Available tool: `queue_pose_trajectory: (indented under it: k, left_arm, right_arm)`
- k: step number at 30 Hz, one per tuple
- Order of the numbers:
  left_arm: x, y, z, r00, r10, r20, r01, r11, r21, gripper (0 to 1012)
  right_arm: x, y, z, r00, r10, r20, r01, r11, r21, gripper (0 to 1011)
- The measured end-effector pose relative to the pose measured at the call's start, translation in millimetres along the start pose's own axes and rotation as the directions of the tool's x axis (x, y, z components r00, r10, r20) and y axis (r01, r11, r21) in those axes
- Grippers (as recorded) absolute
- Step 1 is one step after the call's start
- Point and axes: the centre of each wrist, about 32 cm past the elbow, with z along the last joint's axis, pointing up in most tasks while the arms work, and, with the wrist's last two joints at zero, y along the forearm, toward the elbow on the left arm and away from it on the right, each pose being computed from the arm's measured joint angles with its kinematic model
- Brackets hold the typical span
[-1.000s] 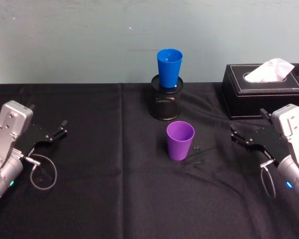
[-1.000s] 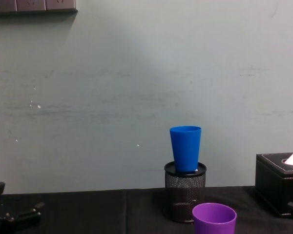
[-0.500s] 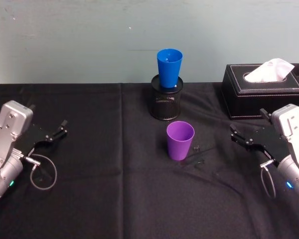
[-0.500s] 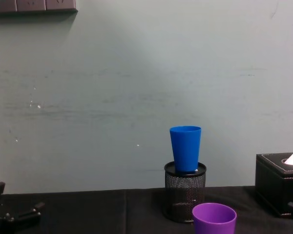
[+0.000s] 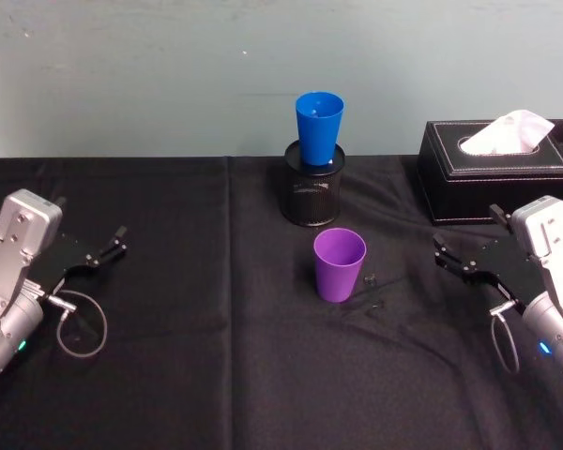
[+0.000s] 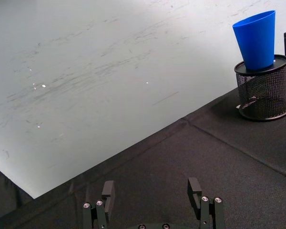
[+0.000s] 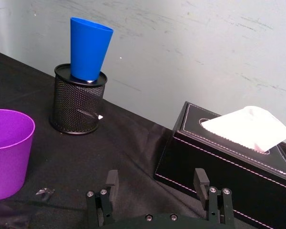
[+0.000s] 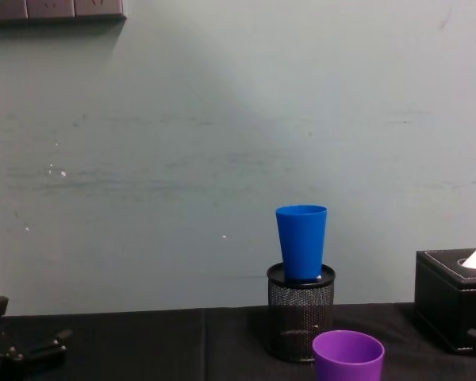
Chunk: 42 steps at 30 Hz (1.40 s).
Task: Pick up one cup with a gripper and tap it against the other cup.
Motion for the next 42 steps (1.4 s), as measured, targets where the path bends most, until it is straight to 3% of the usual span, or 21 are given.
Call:
queue_pose_trajectory:
  k: [7, 14, 18, 22, 26, 32, 38, 42]
  left_arm:
    - [0.0, 0.0, 0.0, 1.0, 0.0, 0.0, 0.0, 1.0, 0.0, 1000]
    - [0.0, 0.0, 0.0, 1.0, 0.0, 0.0, 0.0, 1.0, 0.0, 1000]
    - [0.0, 0.0, 0.0, 1.0, 0.0, 0.0, 0.0, 1.0, 0.0, 1000]
    - [0.0, 0.0, 0.0, 1.0, 0.0, 0.0, 0.0, 1.0, 0.0, 1000]
    - [0.0, 0.0, 0.0, 1.0, 0.0, 0.0, 0.0, 1.0, 0.0, 1000]
    - [0.0, 0.0, 0.0, 1.0, 0.0, 0.0, 0.0, 1.0, 0.0, 1000]
    - [0.0, 0.0, 0.0, 1.0, 0.0, 0.0, 0.0, 1.0, 0.0, 1000]
    - [0.0, 0.0, 0.0, 1.0, 0.0, 0.0, 0.0, 1.0, 0.0, 1000]
  right_arm:
    - [4.5, -3.9, 4.4, 1.0, 0.026, 0.015, -0.026, 1.0, -0.003, 1000]
    - [18.3, -9.4, 18.2, 0.987, 0.159, 0.013, -0.159, 0.986, -0.046, 1000]
    - [24.5, -10.6, 21.0, 0.964, 0.261, -0.039, -0.263, 0.964, -0.041, 1000]
    - [27.3, -8.5, 21.2, 0.921, 0.372, -0.113, -0.376, 0.926, -0.021, 1000]
    - [25.8, -4.7, 18.2, 0.882, 0.433, -0.189, -0.44, 0.898, 0.006, 1000]
    - [17.6, 5.1, 18.4, 0.847, 0.47, -0.249, -0.477, 0.878, 0.035, 1000]
    - [6.9, 15.7, 21.6, 0.829, 0.49, -0.27, -0.498, 0.866, 0.043, 1000]
    - [0.7, 21.9, 21.7, 0.826, 0.496, -0.268, -0.507, 0.861, 0.034, 1000]
